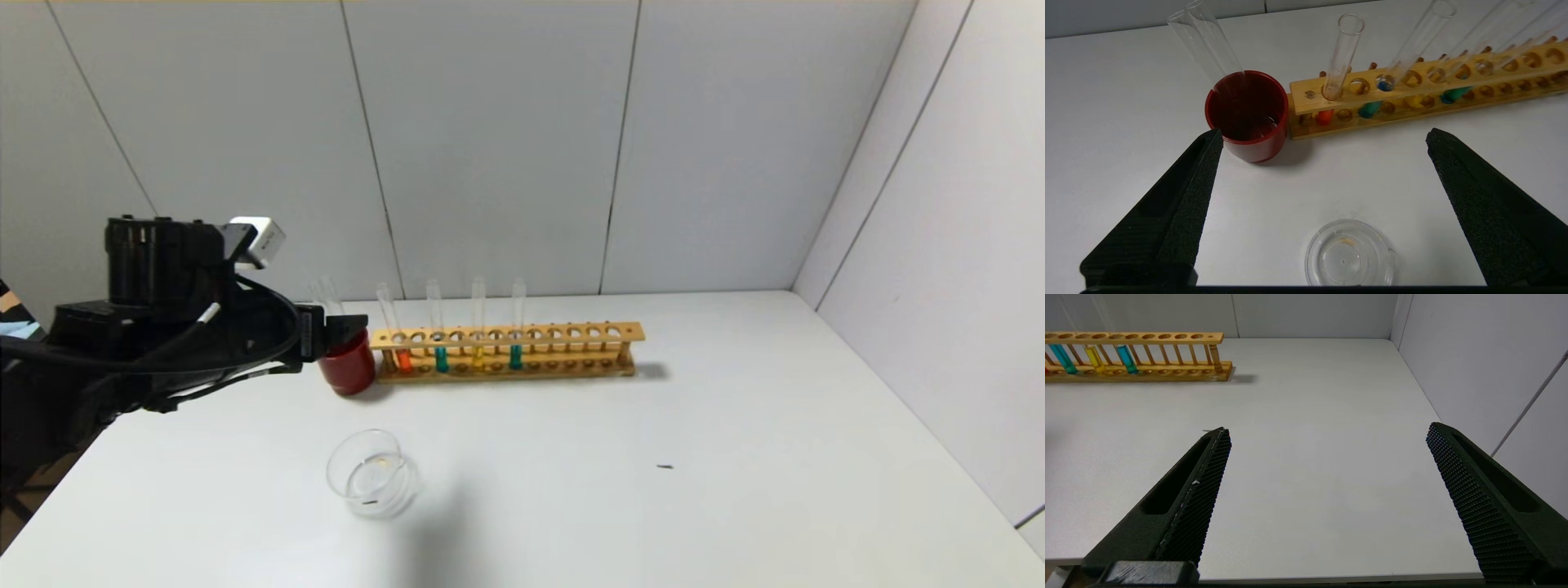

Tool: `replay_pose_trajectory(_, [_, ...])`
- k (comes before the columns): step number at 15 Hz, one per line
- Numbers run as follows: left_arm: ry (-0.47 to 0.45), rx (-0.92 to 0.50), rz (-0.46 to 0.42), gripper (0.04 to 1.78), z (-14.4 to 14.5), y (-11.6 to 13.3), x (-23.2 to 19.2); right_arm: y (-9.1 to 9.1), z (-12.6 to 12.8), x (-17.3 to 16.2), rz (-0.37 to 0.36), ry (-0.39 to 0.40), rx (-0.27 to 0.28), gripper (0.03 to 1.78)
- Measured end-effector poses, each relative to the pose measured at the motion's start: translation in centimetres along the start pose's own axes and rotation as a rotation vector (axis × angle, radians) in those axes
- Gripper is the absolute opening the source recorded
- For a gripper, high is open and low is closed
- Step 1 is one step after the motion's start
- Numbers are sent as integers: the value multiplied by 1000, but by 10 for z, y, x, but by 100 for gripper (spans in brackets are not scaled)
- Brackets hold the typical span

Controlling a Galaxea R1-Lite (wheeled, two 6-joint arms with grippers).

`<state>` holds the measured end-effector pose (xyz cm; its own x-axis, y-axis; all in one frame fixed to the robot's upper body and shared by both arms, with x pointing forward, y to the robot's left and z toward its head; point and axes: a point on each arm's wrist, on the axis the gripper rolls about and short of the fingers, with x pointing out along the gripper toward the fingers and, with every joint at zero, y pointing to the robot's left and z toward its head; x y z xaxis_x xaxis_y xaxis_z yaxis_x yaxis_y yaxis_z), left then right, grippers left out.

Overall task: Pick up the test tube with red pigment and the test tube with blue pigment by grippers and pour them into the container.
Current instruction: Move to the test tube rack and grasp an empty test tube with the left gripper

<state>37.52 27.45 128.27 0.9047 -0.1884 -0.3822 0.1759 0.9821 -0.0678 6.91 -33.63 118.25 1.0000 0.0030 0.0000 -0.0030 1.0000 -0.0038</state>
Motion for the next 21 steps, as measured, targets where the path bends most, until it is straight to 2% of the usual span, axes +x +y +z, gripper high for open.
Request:
replay_pose_trajectory(3, [-7, 10, 67, 175, -14, -8, 39, 0, 0, 0, 0, 0, 0, 175])
replay_pose_trajectory(5, [-39, 14, 85, 175, -19, -16, 60, 0, 0, 0, 0, 0, 0, 175])
replay_pose_trajectory(9, [-38, 15, 122, 175, -24, -24, 95, 0, 0, 0, 0, 0, 0, 175])
replay_pose_trajectory(18, [-43, -18, 118, 175, -26, -35, 126, 0, 0, 0, 0, 0, 0, 175])
replay_pose_trajectory(21, [-42, -21, 124, 159, -28, -36, 132, 0, 0, 0, 0, 0, 0, 175])
